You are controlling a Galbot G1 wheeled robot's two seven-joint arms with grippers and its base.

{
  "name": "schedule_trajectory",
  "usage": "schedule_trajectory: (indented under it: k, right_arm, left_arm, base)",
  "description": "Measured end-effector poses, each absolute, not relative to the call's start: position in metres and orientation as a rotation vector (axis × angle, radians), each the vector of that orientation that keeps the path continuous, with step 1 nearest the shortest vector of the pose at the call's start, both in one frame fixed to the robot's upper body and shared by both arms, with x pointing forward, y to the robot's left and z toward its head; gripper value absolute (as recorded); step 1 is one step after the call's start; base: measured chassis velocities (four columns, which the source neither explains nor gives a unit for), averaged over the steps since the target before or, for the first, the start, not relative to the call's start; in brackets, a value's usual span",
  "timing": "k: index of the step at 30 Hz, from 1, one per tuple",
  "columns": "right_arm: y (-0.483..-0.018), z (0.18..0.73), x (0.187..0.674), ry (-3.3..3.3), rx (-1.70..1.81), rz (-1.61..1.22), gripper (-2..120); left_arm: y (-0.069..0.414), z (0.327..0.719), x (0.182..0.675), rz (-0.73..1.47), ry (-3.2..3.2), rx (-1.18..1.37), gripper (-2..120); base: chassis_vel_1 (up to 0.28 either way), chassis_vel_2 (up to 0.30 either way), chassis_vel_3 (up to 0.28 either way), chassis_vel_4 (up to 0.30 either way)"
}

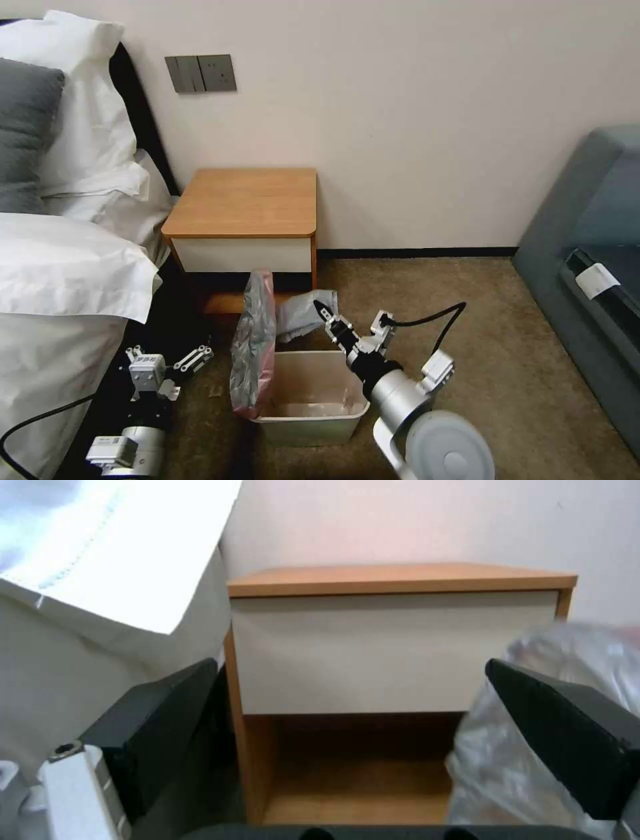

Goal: Pick up the garbage bag from the table and place it over the trash can.

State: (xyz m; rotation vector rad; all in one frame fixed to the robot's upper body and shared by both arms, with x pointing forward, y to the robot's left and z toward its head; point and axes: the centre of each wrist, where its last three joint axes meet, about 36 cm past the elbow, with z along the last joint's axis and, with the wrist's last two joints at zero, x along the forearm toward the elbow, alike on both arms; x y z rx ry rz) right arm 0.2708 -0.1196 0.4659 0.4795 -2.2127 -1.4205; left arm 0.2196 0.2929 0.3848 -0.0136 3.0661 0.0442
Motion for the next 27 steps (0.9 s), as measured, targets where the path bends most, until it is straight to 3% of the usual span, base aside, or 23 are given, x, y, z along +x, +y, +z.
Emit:
schedule_trajectory:
  k: [12, 27]
  right_arm:
    - [-0.142, 0.455, 0.252, -2.201, 0.480, -1.324, 0]
    - [-0.161, 0.386, 0.246, -2.158, 0.364, -1.234, 0]
  left_arm:
    - [0.298, 0.366, 0.235, -0.008, 3.090, -0.025, 100]
    - [0.293, 0.356, 0.269, -0.080, 3.099, -0.015, 100]
  base:
    - [0.000, 0.000, 0.000, 0.000]
    - [0.000, 0.000, 0.000, 0.000]
